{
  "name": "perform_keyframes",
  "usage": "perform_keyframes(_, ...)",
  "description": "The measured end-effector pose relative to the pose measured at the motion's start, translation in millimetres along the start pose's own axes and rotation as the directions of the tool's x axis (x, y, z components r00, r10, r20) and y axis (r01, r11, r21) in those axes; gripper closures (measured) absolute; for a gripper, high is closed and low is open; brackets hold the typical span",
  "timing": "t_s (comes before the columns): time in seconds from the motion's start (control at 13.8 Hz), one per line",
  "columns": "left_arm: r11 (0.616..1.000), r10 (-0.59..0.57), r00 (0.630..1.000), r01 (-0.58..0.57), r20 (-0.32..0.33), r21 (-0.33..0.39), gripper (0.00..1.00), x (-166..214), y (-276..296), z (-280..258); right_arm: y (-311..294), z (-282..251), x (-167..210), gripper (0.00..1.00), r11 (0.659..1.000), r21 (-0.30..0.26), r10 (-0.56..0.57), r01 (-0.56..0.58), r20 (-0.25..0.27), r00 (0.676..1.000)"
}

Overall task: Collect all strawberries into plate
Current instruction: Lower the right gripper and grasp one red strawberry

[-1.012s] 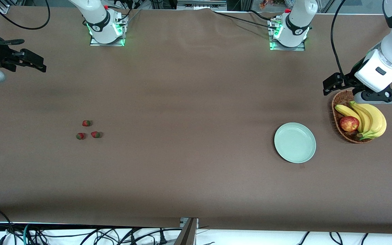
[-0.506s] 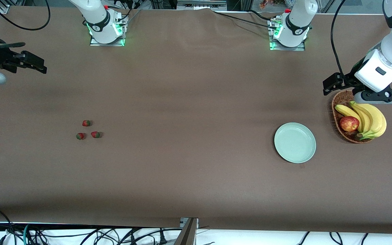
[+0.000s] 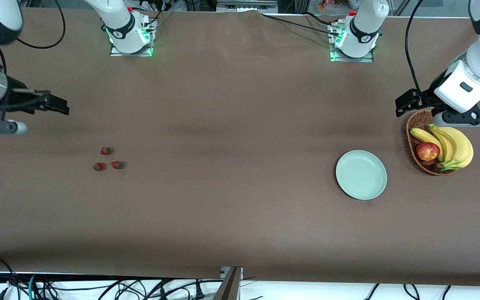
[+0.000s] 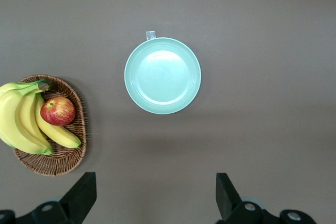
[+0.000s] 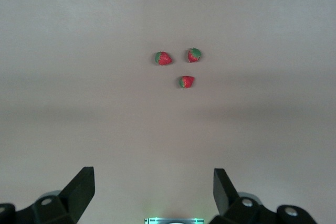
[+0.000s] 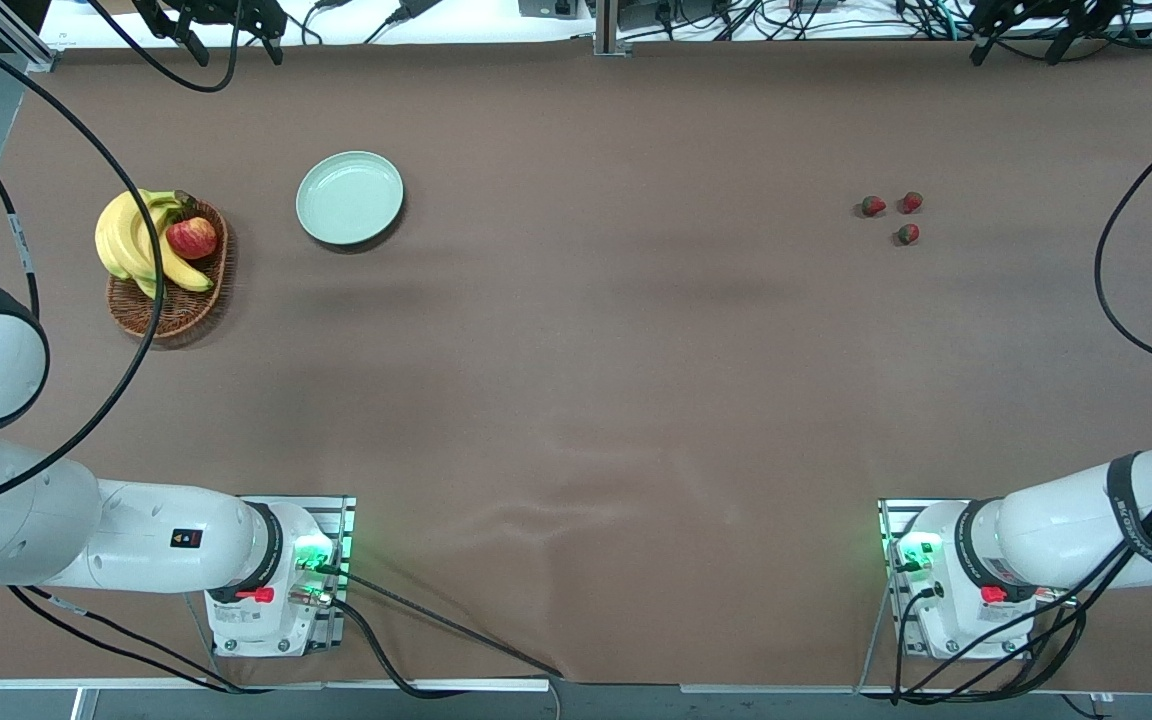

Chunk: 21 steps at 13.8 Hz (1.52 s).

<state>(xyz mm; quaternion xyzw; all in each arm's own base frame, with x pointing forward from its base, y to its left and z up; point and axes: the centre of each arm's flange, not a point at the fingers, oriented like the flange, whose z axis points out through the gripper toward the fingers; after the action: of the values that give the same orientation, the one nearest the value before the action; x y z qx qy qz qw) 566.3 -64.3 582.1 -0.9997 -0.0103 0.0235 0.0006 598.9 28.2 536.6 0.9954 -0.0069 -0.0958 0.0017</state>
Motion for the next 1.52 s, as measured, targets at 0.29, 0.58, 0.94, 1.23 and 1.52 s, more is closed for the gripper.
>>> perform_keyframes(0.29, 1.0, 0.0, 1.0, 0.0, 0.0, 0.0, 0.0, 0.0, 0.0, 0.1, -11.3, 100.9, 70.2, 0.0, 1.0, -0.005, -0.009, 0.009, 0.02, 1.0)
perform_keyframes(0.58, 1.0, 0.0, 1.0, 0.0, 0.001, 0.0, 0.0, -0.1, 0.0, 0.1, -24.2, 196.2, 113.2, 0.0, 1.0, -0.011, -0.023, 0.024, 0.029, 0.999)
perform_keyframes(0.94, 1.0, 0.0, 1.0, 0.0, 0.001, 0.0, 0.0, -0.1, 0.0, 0.1, -23.0, 286.1, 128.1, 0.0, 1.0, -0.012, -0.021, 0.021, -0.028, 0.999)
perform_keyframes(1.23, 1.0, 0.0, 1.0, 0.0, 0.005, 0.001, 0.0, -0.6, -0.1, 0.5, -21.2, 326.7, 119.5, 0.0, 1.0, -0.012, -0.021, 0.02, -0.041, 0.999)
perform_keyframes(1.52, 1.0, 0.0, 1.0, 0.0, 0.007, 0.001, 0.0, -0.7, -0.1, 0.6, -20.3, 335.7, 114.3, 0.0, 0.998, -0.014, -0.055, 0.055, -0.022, 0.998)
